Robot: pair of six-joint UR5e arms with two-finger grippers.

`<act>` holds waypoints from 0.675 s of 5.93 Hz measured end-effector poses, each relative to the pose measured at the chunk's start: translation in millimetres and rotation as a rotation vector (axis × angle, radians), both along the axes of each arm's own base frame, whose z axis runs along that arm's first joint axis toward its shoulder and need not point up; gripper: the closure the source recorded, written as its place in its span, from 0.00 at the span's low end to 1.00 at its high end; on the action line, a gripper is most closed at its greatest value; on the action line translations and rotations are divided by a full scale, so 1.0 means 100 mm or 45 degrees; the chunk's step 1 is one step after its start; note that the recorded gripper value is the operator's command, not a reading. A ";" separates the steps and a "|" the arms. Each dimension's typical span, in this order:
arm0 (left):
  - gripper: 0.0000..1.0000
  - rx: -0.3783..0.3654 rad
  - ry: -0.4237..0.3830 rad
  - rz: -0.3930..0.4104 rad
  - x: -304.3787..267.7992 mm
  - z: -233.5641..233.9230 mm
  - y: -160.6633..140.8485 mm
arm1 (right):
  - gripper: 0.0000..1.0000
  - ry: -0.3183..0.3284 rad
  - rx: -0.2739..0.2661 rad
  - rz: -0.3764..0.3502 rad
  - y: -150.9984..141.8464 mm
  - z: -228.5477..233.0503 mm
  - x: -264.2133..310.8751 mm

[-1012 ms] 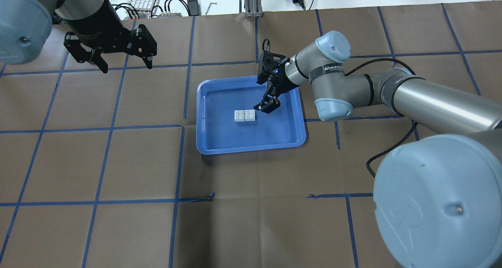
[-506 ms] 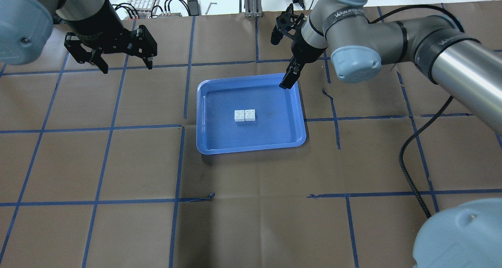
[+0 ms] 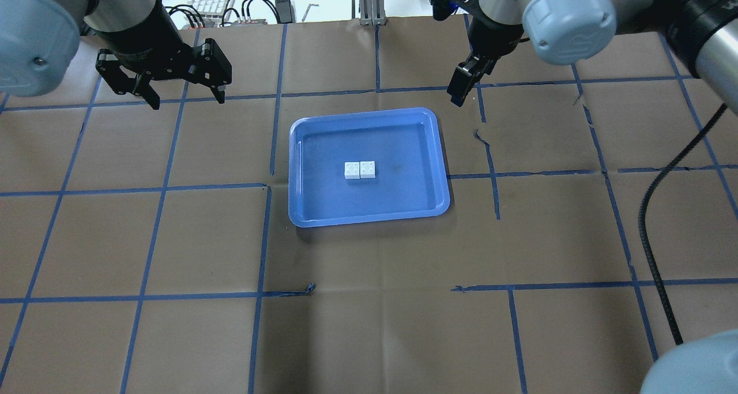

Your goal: Assemble white blocks and place on blue tray

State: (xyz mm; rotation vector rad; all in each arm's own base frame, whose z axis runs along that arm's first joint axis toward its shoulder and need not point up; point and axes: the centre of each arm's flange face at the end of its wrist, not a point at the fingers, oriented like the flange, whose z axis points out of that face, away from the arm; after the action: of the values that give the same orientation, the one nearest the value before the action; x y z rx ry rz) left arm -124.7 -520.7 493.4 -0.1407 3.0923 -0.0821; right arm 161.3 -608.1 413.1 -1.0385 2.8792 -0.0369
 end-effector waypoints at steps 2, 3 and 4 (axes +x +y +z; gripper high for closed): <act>0.01 0.000 0.000 0.000 0.00 0.00 0.00 | 0.00 0.066 0.109 -0.496 0.31 0.57 -0.39; 0.01 -0.001 0.000 0.000 0.00 0.00 0.00 | 0.00 0.123 0.102 -0.696 0.51 0.80 -0.38; 0.01 -0.001 -0.001 0.000 0.00 -0.01 0.00 | 0.00 0.149 0.101 -0.814 0.74 0.96 -0.27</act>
State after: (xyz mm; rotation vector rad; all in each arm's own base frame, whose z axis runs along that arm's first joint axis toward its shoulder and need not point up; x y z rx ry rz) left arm -124.6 -520.9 492.7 -0.1406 3.0915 -0.0830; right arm 134.3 -533.8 508.8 -0.0789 3.1517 0.1010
